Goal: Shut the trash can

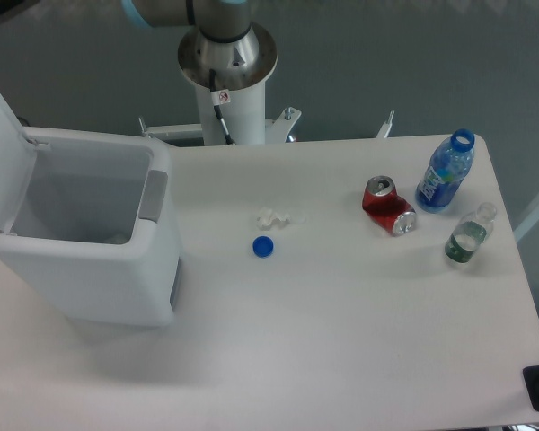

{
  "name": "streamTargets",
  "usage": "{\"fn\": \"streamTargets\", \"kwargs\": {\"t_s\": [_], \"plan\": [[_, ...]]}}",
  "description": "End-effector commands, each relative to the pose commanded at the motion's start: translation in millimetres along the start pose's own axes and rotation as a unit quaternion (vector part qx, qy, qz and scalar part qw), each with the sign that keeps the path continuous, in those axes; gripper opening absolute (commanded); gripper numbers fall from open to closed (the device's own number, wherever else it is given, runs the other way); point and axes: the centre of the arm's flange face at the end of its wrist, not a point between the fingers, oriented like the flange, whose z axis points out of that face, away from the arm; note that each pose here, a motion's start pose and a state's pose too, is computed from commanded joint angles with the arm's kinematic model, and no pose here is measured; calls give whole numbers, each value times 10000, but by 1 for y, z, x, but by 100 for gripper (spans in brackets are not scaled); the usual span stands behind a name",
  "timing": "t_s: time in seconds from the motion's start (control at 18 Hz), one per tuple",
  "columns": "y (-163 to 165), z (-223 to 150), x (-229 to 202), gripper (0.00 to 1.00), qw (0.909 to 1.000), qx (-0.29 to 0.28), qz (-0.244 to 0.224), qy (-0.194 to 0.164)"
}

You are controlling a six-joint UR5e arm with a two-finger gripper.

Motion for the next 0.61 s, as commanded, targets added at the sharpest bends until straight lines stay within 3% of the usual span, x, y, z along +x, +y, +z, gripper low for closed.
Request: {"fn": "streamTargets", "kwargs": {"t_s": [0.28,0.61], "plan": [[-11,20,14,5,9997,-98,201,48],[-7,48,38,5,9965,-486,519,-431]]}}
